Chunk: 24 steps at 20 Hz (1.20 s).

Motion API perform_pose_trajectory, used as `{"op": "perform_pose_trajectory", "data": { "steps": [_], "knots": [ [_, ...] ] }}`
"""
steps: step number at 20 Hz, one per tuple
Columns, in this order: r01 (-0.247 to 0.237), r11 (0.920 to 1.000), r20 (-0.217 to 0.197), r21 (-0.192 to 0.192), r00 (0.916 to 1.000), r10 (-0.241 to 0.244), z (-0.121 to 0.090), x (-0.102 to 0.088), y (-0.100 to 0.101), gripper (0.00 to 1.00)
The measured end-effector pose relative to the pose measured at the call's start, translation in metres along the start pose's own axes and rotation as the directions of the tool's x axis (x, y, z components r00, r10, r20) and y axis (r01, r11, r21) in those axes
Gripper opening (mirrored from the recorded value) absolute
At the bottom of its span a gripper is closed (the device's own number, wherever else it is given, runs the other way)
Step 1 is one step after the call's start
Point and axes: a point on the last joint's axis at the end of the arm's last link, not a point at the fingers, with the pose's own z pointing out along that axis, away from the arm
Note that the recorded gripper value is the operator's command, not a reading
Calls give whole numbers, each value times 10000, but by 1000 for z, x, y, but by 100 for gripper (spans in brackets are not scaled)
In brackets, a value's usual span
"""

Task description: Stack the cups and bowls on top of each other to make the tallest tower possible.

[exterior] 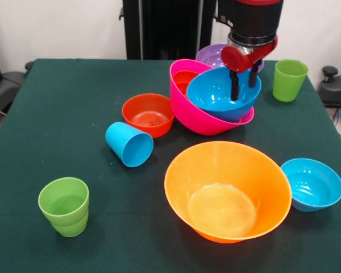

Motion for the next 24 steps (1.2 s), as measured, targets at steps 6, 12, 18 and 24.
{"op": "perform_pose_trajectory", "data": {
  "steps": [6, 12, 18, 24],
  "knots": [
    [-874, 9944, 222, -601, 9958, 889, -14, 0, -7, 100],
    [-1541, 9842, 395, -868, 9867, 1580, -34, -6, -14, 100],
    [-1815, 9773, 522, -1094, 9808, 1880, -49, -19, -9, 100],
    [-2326, 9505, 814, -2059, 9639, 2535, -80, -31, 1, 100]
  ]
}}
